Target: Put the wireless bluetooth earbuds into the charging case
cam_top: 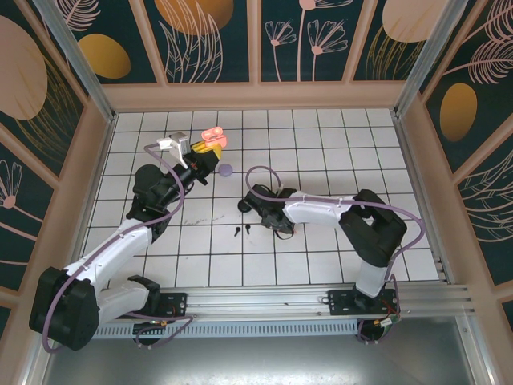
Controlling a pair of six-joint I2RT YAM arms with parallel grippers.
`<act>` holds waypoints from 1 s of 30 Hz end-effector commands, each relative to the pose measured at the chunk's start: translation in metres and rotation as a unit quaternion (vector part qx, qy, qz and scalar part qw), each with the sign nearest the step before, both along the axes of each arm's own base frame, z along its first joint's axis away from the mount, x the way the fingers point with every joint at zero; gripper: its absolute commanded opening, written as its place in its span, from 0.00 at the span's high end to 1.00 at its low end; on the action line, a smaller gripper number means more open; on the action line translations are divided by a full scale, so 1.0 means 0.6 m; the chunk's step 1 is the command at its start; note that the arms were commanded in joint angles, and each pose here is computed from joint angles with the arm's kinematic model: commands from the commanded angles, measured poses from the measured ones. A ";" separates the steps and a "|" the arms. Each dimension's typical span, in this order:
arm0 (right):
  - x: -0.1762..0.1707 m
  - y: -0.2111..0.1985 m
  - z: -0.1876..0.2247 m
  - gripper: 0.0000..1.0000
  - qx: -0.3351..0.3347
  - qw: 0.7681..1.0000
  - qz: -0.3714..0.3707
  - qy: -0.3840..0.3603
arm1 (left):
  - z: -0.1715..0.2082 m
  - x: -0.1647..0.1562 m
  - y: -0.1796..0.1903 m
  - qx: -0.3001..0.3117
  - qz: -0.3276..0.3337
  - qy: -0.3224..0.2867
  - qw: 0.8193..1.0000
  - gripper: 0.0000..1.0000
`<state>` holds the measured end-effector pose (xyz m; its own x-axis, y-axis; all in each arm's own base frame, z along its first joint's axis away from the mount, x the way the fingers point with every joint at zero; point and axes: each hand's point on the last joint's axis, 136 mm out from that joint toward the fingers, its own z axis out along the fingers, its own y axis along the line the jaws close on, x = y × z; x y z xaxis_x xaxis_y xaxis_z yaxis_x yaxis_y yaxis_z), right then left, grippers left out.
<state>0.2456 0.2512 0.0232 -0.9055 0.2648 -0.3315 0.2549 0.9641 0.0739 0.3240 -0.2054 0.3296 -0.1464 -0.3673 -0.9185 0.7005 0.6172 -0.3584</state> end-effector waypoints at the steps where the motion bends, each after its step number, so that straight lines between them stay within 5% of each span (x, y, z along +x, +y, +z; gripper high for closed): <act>1: -0.009 -0.009 -0.015 0.56 -0.011 1.000 -0.009 0.007 | 0.022 -0.009 0.007 -0.016 0.004 -0.022 1.000 1.00; 30: -0.020 0.001 -0.040 0.64 -0.004 1.000 -0.003 0.018 | 0.023 -0.009 0.009 -0.021 0.006 -0.021 1.000 1.00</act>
